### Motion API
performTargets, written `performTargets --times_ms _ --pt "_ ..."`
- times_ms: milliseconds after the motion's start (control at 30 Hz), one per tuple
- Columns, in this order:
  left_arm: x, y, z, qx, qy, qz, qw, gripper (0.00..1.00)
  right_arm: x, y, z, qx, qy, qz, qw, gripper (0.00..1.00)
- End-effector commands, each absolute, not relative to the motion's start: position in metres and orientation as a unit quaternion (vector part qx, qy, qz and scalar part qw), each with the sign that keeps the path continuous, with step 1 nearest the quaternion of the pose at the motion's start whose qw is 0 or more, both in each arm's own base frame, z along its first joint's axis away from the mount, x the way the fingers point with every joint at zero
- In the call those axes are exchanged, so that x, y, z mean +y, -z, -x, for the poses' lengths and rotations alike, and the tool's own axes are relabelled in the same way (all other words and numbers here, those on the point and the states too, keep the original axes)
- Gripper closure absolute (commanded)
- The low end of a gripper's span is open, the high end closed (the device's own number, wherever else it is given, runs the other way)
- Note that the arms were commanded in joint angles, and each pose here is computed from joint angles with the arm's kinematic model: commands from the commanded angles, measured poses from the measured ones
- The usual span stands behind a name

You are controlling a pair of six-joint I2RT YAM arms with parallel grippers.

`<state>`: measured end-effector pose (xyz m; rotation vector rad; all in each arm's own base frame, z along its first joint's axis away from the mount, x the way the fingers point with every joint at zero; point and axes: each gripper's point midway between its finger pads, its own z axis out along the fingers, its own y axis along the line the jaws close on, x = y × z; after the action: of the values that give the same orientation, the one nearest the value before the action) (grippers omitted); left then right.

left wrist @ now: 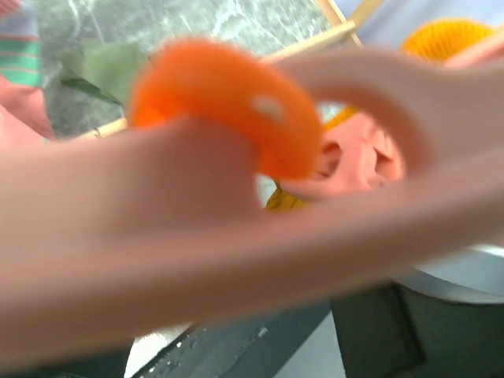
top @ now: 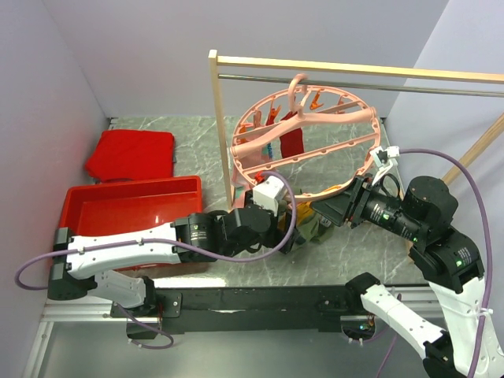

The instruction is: Remove the socks clipped to the hanger

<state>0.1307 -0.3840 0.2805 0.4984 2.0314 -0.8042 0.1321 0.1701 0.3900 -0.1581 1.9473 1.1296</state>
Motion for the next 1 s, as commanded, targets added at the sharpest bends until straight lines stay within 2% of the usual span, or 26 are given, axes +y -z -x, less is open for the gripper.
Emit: performTargets --times_ms 0,33,133,200,233,400,433,467,600,733,967 --pt "-0.383 -0.313 -0.139 0.794 0.331 -0.185 0.475 0.18 0.175 -0.408 -0.132 0.753 -0.475 0.076 0.449 0.47" --pt "-0.385 -0.317 -0.138 0.790 0.337 -0.190 0.476 0.34 0.175 -0.409 -0.131 0.753 -0.475 0.075 0.448 0.47" --pt "-0.388 -0.324 -0.132 0.785 0.348 -0.209 0.469 0.52 0.172 -0.407 -0.131 0.758 -0.468 0.071 0.449 0.47" --pt "-0.391 -0.333 -0.120 0.773 0.378 -0.230 0.454 0.59 0.170 -0.406 -0.131 0.759 -0.464 0.069 0.451 0.45" --pt "-0.391 -0.334 -0.115 0.769 0.388 -0.237 0.448 0.65 0.169 -0.405 -0.130 0.761 -0.461 0.070 0.452 0.43" --pt "-0.389 -0.360 -0.079 0.720 0.463 -0.313 0.411 0.76 0.170 -0.400 -0.129 0.767 -0.456 0.078 0.445 0.36" --pt "-0.387 -0.365 -0.075 0.718 0.470 -0.315 0.405 0.94 0.169 -0.402 -0.128 0.766 -0.456 0.080 0.447 0.35" --pt "-0.385 -0.368 -0.072 0.715 0.476 -0.319 0.401 0.99 0.169 -0.403 -0.127 0.765 -0.456 0.080 0.448 0.34" --pt "-0.386 -0.380 -0.049 0.688 0.524 -0.348 0.362 0.99 0.165 -0.407 -0.125 0.759 -0.454 0.080 0.459 0.30" --pt "-0.391 -0.390 -0.018 0.649 0.586 -0.391 0.288 0.99 0.166 -0.407 -0.123 0.760 -0.460 0.075 0.454 0.28" --pt "-0.391 -0.397 -0.010 0.631 0.620 -0.400 0.240 0.99 0.170 -0.406 -0.120 0.744 -0.480 0.078 0.458 0.29"
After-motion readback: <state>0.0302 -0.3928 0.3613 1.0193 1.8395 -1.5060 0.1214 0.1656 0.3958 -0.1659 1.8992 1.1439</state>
